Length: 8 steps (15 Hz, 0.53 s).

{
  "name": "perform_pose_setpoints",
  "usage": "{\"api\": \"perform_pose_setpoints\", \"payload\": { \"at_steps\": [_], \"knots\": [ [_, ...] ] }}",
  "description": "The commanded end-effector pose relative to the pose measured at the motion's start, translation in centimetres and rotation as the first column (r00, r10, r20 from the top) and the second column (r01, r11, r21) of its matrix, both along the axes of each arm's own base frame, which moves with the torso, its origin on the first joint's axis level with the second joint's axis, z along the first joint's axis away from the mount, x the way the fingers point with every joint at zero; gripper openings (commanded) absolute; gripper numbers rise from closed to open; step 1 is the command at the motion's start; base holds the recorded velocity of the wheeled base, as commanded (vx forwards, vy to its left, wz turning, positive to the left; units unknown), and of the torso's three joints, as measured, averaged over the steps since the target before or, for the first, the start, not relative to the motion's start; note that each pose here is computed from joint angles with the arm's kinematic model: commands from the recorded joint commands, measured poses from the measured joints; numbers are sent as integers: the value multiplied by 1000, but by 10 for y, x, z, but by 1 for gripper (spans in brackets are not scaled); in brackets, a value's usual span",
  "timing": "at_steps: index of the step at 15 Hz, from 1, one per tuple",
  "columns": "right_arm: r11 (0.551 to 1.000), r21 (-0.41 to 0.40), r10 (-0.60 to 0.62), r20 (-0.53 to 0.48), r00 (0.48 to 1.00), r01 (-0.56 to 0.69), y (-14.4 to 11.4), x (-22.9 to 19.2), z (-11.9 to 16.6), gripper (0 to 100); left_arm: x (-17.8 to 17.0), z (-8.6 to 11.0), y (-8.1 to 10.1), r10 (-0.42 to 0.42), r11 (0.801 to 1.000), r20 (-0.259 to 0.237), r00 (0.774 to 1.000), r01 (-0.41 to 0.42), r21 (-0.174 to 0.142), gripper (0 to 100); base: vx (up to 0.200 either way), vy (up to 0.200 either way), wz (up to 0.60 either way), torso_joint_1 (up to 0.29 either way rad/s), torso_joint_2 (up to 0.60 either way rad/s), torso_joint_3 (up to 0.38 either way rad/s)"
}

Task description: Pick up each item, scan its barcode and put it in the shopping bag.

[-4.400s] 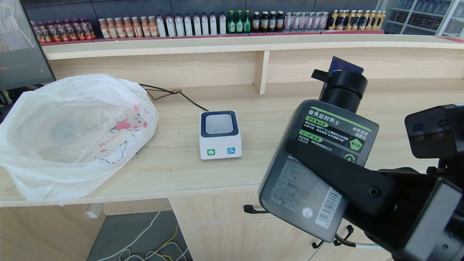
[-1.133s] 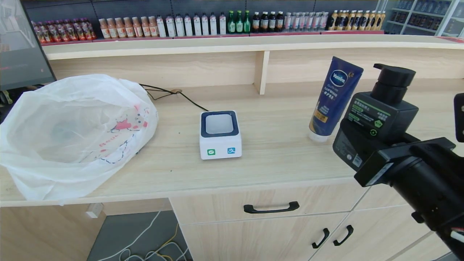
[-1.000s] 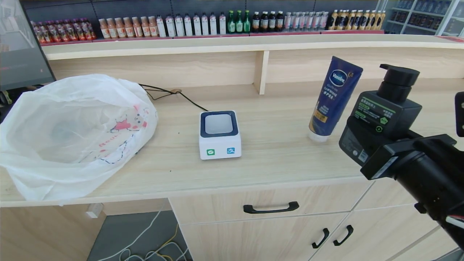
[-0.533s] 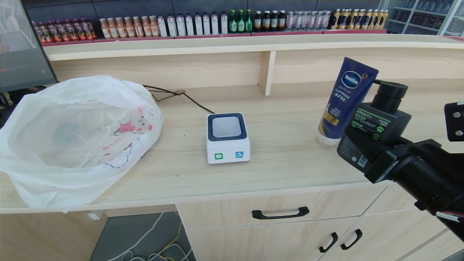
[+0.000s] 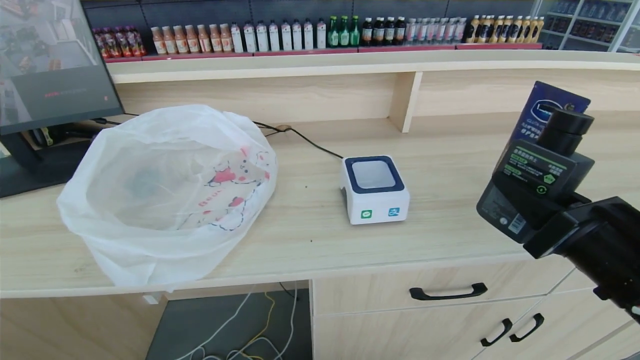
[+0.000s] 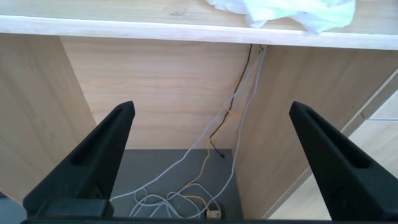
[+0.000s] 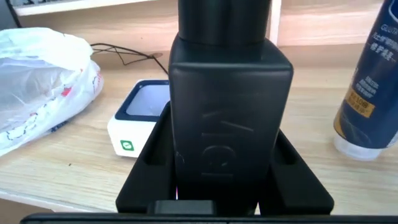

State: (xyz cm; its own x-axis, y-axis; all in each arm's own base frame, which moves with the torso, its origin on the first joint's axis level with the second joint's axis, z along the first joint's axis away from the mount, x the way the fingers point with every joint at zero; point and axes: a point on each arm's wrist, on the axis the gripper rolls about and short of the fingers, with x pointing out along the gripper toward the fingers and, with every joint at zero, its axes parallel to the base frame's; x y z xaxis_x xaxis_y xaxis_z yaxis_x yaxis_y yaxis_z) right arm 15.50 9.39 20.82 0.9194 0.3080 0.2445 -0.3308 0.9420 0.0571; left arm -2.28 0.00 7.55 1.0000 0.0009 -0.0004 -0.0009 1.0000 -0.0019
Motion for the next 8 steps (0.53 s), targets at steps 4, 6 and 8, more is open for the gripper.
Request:
{"api": "perform_pose_setpoints", "payload": {
  "at_steps": [4, 6, 8],
  "knots": [
    [998, -20, -65, -8, 998, 64, -15, -7, -7, 0, 0, 0, 0, -1, 1000, 0, 1000, 1, 3, 100, 0, 0, 0, 0, 0, 0],
    [997, -15, -72, 7, 997, 72, -15, -6, -3, 0, 0, 0, 0, -1, 1000, 0, 1000, 1, 3, 100, 0, 0, 0, 0, 0, 0],
    [995, -53, -82, 41, 996, 84, -15, -5, 2, 0, 0, 0, 0, -1, 1000, 0, 1000, 1, 3, 100, 0, 0, 0, 0, 0, 0]
  ]
}}
